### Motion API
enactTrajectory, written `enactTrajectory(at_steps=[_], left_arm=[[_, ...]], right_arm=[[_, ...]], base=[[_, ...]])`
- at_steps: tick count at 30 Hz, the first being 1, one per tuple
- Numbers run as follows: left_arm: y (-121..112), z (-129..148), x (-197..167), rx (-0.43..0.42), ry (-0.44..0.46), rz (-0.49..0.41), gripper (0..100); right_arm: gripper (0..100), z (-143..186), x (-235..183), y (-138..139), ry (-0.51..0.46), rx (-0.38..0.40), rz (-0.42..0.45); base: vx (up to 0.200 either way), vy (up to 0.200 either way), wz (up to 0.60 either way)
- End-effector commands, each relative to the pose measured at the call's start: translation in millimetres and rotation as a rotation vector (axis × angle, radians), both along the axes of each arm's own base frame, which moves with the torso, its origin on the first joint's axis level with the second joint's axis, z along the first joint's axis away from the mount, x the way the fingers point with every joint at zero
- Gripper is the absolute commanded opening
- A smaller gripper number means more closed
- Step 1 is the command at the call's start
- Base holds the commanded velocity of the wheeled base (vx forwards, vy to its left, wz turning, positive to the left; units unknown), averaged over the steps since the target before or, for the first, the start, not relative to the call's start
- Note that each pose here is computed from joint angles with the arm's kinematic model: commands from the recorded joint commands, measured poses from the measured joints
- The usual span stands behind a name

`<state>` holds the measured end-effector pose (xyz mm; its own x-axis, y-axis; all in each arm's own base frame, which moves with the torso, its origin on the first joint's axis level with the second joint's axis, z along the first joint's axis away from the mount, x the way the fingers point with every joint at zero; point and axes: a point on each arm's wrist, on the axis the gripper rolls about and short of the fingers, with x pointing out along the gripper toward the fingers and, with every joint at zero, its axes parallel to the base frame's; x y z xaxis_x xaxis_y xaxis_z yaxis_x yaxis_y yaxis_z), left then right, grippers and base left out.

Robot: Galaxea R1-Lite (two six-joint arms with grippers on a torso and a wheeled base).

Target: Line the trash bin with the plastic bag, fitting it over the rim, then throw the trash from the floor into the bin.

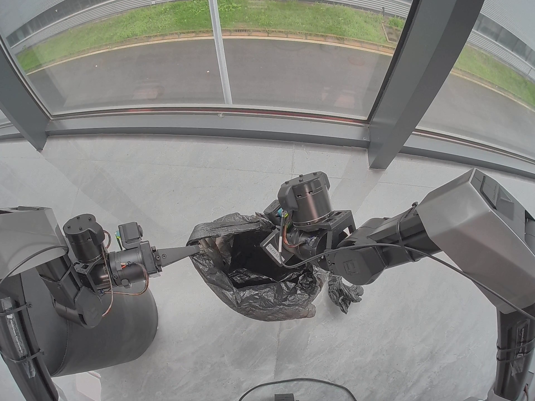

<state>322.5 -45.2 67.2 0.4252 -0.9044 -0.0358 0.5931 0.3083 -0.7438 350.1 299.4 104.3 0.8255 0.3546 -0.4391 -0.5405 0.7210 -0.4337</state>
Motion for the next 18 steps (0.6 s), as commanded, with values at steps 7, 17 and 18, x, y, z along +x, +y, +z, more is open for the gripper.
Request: enactTrajectory(at_steps=[7, 17, 18], left_arm=[[-21.4, 18.3, -2.8, 0.258, -0.151, 0.338, 0], [-62.3, 2.2, -7.6, 0.456, -0.179, 0.472, 0], [-62.9, 1.9, -8.9, 0.464, -0.185, 0.466, 0]], right_arm=[[0, -0.1, 3.2, -3.8, 0.0, 0.001, -0.011], [0, 3.6, 12.4, -6.7, -0.051, 0.031, -0.078], [0, 3.0, 14.0, -8.3, -0.05, 0.033, -0.083]], base=[[0.0, 0.0, 0.0], [0.0, 0.0, 0.0], [0.0, 0.0, 0.0]])
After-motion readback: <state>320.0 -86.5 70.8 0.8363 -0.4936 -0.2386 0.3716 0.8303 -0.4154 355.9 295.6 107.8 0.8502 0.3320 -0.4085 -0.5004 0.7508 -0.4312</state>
